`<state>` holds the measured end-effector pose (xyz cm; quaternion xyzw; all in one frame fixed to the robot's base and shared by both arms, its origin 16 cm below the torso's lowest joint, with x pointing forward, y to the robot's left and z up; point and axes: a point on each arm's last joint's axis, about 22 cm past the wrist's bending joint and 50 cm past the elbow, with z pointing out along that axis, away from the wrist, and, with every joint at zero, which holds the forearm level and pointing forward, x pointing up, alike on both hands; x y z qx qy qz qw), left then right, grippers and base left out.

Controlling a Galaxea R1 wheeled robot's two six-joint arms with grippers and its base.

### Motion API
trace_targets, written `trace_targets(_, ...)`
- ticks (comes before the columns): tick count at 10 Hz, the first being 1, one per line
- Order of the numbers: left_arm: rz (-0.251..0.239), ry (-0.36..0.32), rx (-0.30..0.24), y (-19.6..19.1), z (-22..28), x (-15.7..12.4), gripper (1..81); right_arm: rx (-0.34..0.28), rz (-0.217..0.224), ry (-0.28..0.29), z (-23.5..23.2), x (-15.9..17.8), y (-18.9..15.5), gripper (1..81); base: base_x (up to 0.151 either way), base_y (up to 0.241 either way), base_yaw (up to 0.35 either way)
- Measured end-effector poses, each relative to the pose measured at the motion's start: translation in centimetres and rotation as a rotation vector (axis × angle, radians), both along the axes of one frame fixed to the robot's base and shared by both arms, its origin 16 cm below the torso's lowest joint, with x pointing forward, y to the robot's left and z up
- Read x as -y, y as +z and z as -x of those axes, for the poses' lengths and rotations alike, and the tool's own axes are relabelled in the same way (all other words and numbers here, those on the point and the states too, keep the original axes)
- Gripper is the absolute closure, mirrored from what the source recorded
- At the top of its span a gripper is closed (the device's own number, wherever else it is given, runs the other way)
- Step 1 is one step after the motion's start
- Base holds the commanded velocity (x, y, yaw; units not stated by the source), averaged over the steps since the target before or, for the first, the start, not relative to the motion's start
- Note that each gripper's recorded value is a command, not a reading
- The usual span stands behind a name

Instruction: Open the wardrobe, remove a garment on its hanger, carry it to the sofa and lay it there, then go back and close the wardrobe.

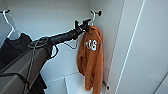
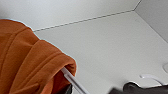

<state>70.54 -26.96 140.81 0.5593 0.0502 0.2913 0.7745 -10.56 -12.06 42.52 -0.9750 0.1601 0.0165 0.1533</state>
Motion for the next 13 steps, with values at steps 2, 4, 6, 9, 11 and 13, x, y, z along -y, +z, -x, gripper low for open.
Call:
trace_targets(2,0.018,-0.01,0.022,1.2,0.6,0.1,1.0,0.0,-0.001,0.0,0.0,-0.1,0.0,1.0,0.0,0.0,0.0)
trace_targets(4,0.028,-0.039,0.046,2.3,2.4,1.7,1.0,0.0,-0.002,-0.001,-0.1,-0.2,0.0,1.0,0.0,0.0,0.0)
trace_targets(6,0.027,-0.069,0.073,3.9,4.2,2.9,1.0,0.0,-0.001,-0.001,0.0,-0.2,0.0,1.0,0.0,0.0,0.0)
trace_targets(9,0.003,-0.057,0.058,2.6,3.2,1.9,1.0,0.0,-0.003,-0.001,-0.1,-0.3,0.0,1.0,0.0,0.0,0.0)
trace_targets(11,-0.034,-0.016,-0.001,-0.1,0.4,-0.3,1.0,0.001,-0.003,-0.001,-0.1,-0.3,0.0,1.0,0.0,0.0,0.0)
trace_targets(13,-0.07,0.036,-0.041,-1.9,-2.2,-2.7,1.0,0.001,-0.003,-0.001,-0.1,-0.3,0.0,1.0,0.0,0.0,0.0)
